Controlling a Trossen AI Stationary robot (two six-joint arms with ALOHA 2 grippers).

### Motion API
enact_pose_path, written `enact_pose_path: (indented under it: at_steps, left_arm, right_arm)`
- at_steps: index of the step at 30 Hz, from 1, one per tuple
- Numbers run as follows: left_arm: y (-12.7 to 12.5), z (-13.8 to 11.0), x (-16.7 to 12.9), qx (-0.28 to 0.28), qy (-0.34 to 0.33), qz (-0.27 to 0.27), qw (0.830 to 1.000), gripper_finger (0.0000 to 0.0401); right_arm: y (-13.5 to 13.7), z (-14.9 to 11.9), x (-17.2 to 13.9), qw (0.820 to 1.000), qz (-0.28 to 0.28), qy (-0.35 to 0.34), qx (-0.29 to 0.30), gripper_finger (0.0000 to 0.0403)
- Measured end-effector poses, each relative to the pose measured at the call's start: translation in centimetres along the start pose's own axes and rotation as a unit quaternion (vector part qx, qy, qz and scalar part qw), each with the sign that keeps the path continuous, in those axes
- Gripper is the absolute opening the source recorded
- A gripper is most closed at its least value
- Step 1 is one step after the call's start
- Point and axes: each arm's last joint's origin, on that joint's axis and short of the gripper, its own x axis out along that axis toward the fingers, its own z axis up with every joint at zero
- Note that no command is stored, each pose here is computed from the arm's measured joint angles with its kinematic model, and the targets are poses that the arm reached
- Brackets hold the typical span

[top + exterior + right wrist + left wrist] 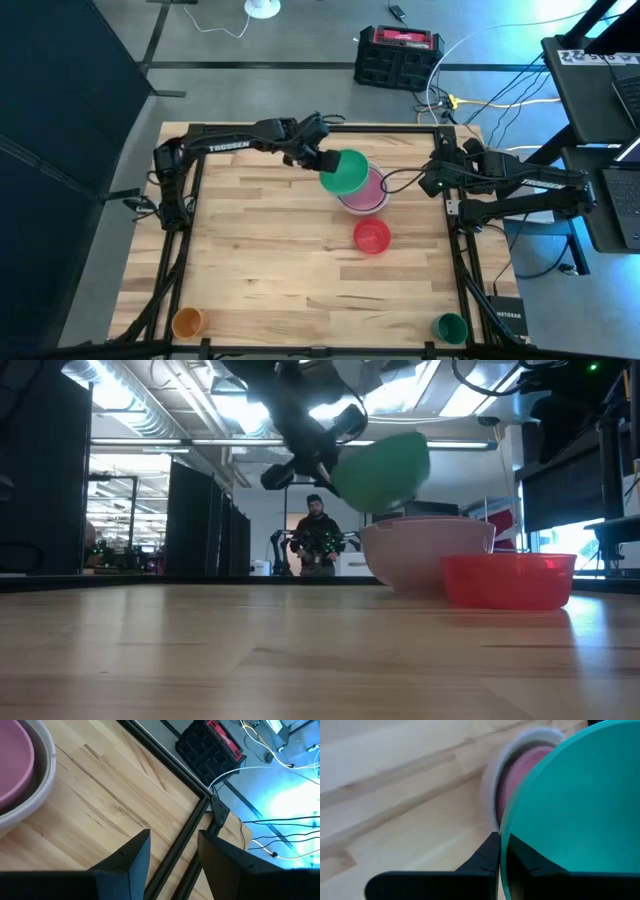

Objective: Nest bowls inside each other
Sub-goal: Stack the teal bowl on top of the pink bowl

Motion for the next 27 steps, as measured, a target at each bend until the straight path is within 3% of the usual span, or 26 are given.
enact_pose_path:
  at_steps: [17, 27]
  left_arm:
    - [-1.1, -0.1, 4.0, 0.015, 0.027, 0.004, 1.0, 0.0]
    - [-1.3, 0.3, 5.2, 0.016, 0.003, -0.012, 1.0, 0.0]
  right_arm:
    - [0.1, 0.0, 0.0, 1.0, 0.015, 0.007, 0.001, 0.0149]
    - [0.2, 0.2, 0.0, 1.0, 0.022, 0.001, 0.008, 0.0149]
